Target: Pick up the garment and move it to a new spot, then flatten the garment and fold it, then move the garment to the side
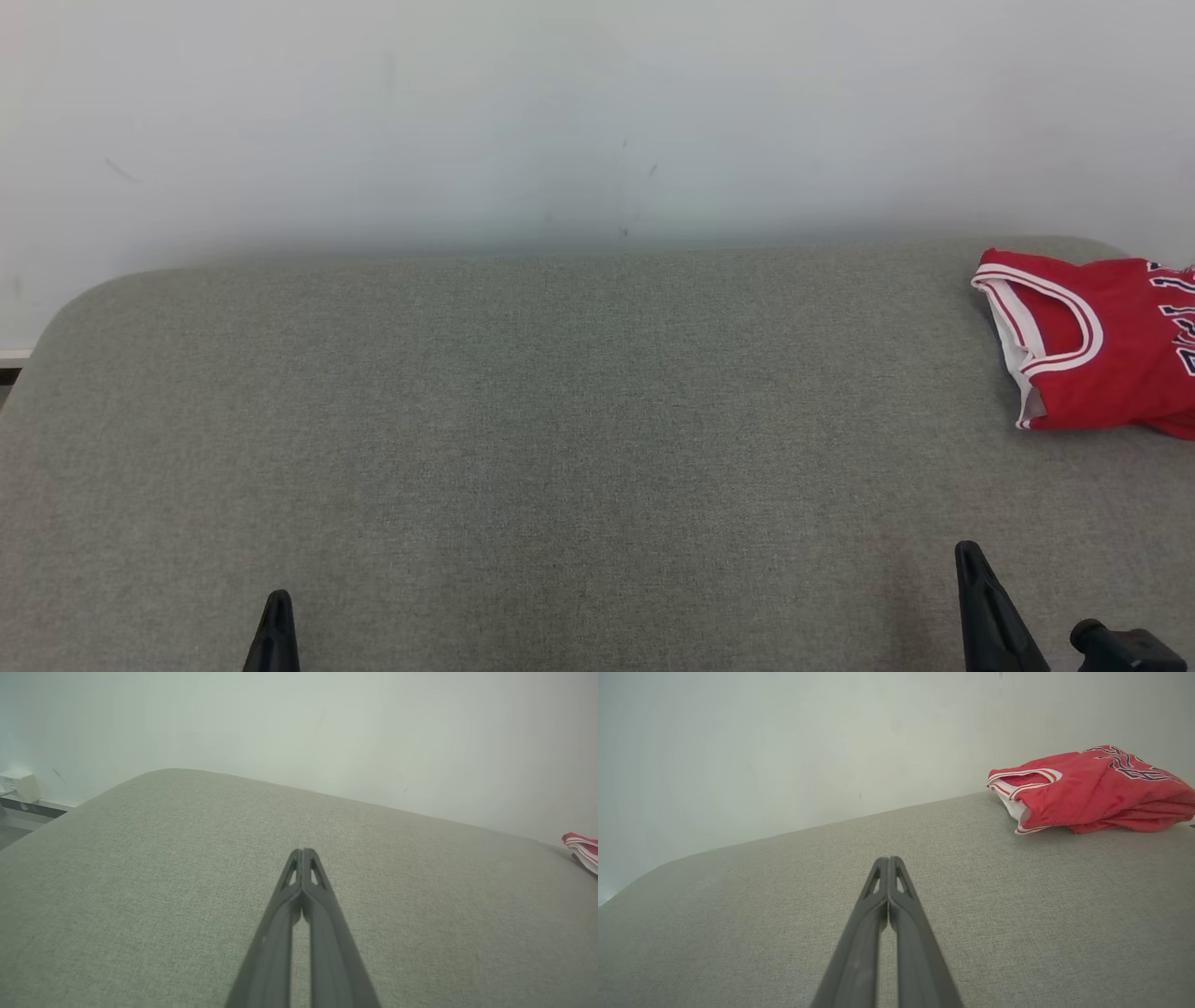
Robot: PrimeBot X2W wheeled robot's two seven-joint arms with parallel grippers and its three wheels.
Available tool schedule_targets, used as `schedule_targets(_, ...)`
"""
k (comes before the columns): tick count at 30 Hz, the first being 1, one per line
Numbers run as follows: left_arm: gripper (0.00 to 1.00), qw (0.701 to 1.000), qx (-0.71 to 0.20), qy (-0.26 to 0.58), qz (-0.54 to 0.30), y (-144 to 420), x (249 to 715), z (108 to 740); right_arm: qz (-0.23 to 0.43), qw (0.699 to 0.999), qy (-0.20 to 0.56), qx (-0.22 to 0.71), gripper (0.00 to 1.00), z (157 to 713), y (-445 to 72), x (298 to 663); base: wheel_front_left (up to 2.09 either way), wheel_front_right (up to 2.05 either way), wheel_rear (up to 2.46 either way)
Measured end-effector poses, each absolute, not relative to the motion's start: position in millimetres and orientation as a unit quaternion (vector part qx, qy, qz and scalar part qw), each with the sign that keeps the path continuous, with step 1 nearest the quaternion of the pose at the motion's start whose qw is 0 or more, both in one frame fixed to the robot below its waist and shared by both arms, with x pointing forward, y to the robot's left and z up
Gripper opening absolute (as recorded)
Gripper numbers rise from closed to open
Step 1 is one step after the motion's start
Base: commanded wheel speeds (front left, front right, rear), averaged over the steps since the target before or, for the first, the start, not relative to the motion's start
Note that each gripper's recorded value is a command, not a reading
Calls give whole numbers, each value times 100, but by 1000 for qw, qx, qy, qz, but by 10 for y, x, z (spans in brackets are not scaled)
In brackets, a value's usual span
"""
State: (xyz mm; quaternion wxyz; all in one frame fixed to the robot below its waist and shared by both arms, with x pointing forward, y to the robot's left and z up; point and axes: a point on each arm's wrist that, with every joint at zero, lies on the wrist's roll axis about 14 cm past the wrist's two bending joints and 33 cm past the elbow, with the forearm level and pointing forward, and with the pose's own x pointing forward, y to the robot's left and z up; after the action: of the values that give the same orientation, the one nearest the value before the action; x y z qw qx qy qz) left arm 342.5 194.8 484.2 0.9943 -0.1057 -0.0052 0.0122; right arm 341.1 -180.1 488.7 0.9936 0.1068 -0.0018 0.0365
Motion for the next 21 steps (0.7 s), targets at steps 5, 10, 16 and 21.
schedule_targets(5, 0, 987, -161, 3, 24, 1984, 3433, 4809, 23, 987, 5, 161, 0, 4873, -1845, 3437, 0, 0, 0)
schedule_targets(10, 0, 979, -203, 7, 32, 2003, 3449, 4800, 14, 979, 8, 204, 0, 4869, -1874, 3460, 0, 0, 0)
schedule_targets(16, 0, 967, -253, 9, 38, 2021, 3487, 4809, 5, 968, 9, 251, 0, 4885, -1905, 3507, 0, 0, 0)
schedule_targets(21, 0, 956, -289, 12, 43, 2031, 3506, 4798, -2, 958, 13, 288, 0, 4867, -1928, 3524, 0, 0, 0)
